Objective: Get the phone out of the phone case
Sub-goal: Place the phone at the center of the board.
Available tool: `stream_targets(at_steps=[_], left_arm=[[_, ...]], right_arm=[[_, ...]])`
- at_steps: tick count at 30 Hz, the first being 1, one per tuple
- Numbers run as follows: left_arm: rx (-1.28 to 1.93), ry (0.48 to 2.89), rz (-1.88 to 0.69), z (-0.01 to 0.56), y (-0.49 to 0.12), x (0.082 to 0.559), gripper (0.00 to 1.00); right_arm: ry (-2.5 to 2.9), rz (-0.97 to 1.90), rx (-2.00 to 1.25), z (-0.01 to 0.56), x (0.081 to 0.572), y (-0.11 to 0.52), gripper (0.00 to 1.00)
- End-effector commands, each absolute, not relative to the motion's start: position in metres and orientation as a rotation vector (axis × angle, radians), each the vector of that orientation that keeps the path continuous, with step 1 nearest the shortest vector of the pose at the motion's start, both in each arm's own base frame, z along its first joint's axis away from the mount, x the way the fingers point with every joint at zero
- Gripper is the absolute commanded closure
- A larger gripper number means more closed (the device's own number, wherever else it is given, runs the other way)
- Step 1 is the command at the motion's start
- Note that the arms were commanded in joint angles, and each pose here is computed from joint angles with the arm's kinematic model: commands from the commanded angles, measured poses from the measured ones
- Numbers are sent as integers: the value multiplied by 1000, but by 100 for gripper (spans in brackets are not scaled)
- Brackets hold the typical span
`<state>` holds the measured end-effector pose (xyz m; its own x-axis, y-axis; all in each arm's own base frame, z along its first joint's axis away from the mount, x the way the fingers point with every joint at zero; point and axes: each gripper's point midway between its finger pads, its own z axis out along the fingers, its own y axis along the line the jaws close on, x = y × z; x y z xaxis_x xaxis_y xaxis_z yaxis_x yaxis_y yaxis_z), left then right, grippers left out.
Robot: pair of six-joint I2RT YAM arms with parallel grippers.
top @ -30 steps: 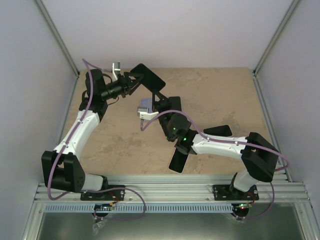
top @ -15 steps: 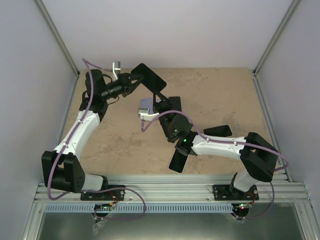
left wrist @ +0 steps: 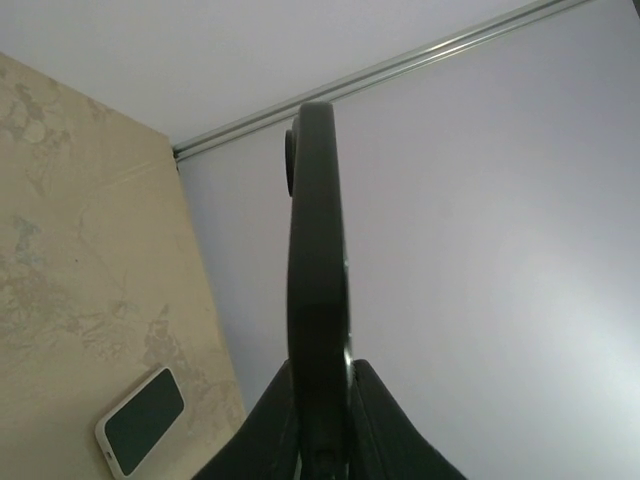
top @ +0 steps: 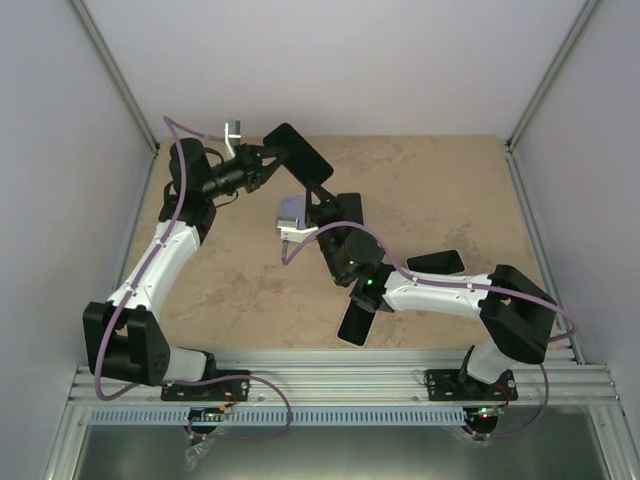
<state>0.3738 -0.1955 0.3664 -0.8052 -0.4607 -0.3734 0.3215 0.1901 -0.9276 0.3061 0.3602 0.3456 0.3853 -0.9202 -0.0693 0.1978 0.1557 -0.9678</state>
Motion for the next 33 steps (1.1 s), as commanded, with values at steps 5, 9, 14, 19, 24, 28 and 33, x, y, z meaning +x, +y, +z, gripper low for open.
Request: stream_targets(at_steps=[5,9,14,19,24,28,33], left_arm=[[-77,1852,-1618,365,-188,377,100],[-81,1851,-1599,363,-182,380,100],[-37,1880,-1542,354,-181,379,100],[40,1884,-1523,354,-183,372,100],[186,1858,-1544,358,-190,359,100],[274,1844,-1540,357,-193,352,100],[413,1780,-1579,364,-200,333,100]], right_arm=[[889,-823,-1096,357,299,356,40],[1022,-693,-1231,332,299,363,19],[1184,-390,-1439,304,282,376,3],[1268,-146,-1508,294,265,380,2],[1393,214,-1422,329,263,372,2],[1463,506,-1302,368,279,345,2],[1527,829,-1170,390,291,312,2]])
